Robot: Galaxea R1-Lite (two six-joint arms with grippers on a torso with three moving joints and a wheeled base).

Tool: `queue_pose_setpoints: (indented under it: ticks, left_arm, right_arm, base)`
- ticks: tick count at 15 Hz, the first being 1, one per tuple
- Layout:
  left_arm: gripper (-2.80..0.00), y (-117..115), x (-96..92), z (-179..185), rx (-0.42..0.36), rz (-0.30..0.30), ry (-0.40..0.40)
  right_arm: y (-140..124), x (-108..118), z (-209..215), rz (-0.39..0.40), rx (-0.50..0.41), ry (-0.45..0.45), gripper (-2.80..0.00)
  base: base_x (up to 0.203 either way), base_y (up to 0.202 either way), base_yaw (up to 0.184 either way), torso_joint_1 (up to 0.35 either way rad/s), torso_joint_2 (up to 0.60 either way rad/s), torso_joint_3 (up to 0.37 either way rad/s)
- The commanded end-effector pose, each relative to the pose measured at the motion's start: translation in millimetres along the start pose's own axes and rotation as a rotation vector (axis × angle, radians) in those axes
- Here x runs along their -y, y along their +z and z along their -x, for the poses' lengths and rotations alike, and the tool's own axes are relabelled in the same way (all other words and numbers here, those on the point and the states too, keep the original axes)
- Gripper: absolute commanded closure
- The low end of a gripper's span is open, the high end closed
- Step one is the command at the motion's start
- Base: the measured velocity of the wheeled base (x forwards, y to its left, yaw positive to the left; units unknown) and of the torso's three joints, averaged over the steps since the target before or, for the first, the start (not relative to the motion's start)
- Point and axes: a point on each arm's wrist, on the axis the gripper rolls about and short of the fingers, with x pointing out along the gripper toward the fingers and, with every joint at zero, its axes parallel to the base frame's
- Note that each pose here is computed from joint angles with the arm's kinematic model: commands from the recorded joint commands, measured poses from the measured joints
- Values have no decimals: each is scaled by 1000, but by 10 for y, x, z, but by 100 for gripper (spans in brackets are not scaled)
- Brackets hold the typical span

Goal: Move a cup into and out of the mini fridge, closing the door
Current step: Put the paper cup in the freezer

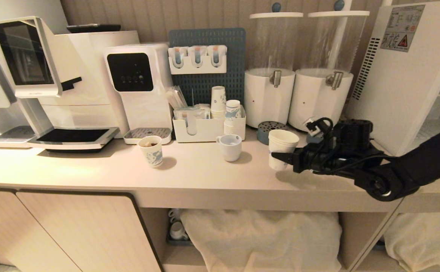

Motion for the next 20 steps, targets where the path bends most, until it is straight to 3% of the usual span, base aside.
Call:
queue_pose_setpoints:
  ticks: [1, 3, 5, 9, 13, 15, 18, 20]
  left_arm:
    - [0, -114, -15, -16, -36, 2, 6]
    - [0, -112, -16, -16, -34, 6, 7]
    - [0, -112, -16, -16, -34, 12, 7]
    - [0, -112, -16, -16, -34, 14, 7]
    - [0, -112, -16, -16, -34, 12, 7]
    - [0, -112, -16, -16, -34, 14, 7]
    - [0, -112, -16, -16, -34, 14, 7]
    - [0, -112, -16, -16, -34, 14, 7]
  right_arm:
    - [364, -64, 461, 38, 95, -27, 0]
    - [622, -142, 1003, 52, 148, -59, 0]
    - [816, -366, 1622, 72, 210, -103, 0]
    - [827, -1194, 2859, 106, 337, -192, 0]
    - [271, -2138, 3761, 100, 413, -217, 0]
    - [-103, -2395, 4025, 66, 390, -163, 0]
    - [-649, -2565, 4210, 73, 448, -221, 0]
    - [-801, -2469, 4155, 22, 491, -408, 0]
  base:
    - [0, 0, 0, 0, 0, 0]
    - [0, 0, 0, 0, 0, 0]
    - [0, 0, 0, 0, 0, 0]
    - [0, 0, 0, 0, 0, 0]
    - [0, 0, 0, 0, 0, 0]
    - [0, 0, 0, 0, 0, 0]
    - [0, 0, 0, 0, 0, 0]
    - [0, 0, 0, 0, 0, 0]
